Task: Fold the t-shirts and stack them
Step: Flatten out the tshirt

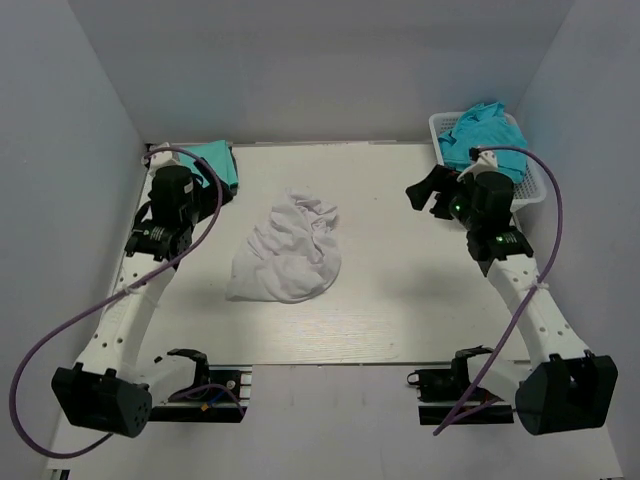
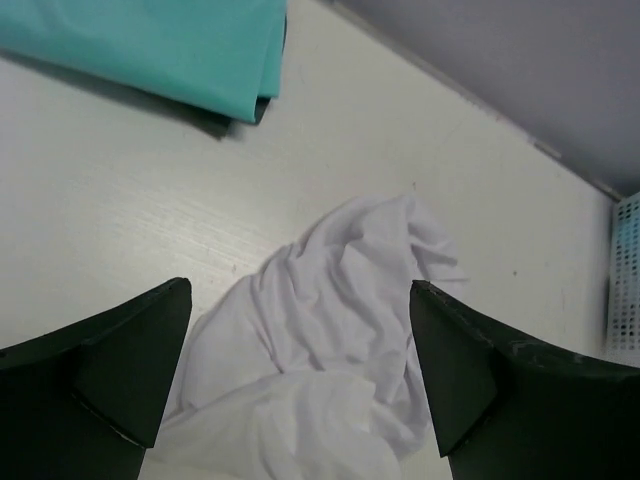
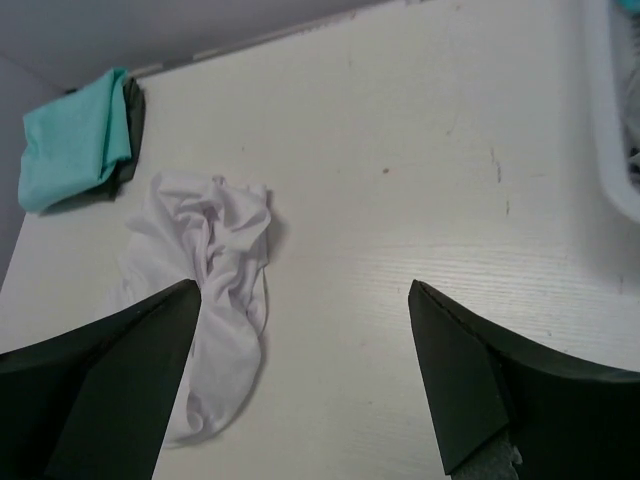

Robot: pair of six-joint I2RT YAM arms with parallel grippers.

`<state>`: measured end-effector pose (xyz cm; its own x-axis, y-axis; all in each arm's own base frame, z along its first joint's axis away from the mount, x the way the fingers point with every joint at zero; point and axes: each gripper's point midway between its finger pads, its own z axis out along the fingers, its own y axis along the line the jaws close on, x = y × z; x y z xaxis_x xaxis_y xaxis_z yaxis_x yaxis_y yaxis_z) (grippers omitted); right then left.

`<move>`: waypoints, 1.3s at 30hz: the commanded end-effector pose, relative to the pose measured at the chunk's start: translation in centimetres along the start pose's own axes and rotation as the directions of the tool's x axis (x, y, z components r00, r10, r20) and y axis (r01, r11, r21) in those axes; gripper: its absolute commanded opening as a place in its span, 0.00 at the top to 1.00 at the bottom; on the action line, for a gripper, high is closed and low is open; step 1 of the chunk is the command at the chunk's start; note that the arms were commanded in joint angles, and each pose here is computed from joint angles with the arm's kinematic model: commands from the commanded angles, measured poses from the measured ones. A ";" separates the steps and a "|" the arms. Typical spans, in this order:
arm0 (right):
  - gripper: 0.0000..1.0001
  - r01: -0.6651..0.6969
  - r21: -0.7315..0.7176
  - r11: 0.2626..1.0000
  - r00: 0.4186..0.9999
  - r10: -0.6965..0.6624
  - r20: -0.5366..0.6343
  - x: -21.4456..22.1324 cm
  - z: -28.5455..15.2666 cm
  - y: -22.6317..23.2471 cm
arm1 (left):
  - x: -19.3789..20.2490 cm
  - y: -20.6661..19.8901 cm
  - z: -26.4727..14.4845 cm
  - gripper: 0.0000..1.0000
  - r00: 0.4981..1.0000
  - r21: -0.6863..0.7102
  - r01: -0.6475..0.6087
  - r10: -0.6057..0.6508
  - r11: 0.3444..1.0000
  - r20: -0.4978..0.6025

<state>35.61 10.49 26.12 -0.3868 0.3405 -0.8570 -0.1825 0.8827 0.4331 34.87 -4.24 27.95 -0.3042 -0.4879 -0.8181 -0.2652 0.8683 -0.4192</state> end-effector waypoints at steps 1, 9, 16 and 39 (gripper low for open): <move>0.10 -0.009 -0.105 0.994 0.996 0.000 -0.087 0.6 0.7 1.9 | 2.2 -0.1 -0.5 0.00 0.988 -0.015 0.015 -0.017 1.000 -0.152; 0.10 0.169 -0.271 0.948 0.907 -0.257 -0.333 5.8 3.6 3.1 | 12.7 5.7 -0.7 0.00 0.888 -0.257 0.004 -0.121 0.966 -0.443; 0.10 0.341 -0.302 0.891 0.831 -0.435 -0.347 7.6 9.8 7.4 | 18.4 9.6 -1.9 0.00 0.811 -0.359 -0.070 -0.156 0.931 -0.564; 0.24 0.592 -0.344 0.729 0.657 -0.683 -0.318 18.3 27.1 14.1 | 26.3 10.6 0.7 0.21 0.716 -0.278 -0.044 -0.164 0.960 -0.679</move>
<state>49.00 36.71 7.27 -0.4716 -0.5024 -0.7247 -0.6859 0.7255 -0.0566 22.95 -7.48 1.89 -0.7964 -0.5638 -0.2187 -0.5199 0.8231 -0.2285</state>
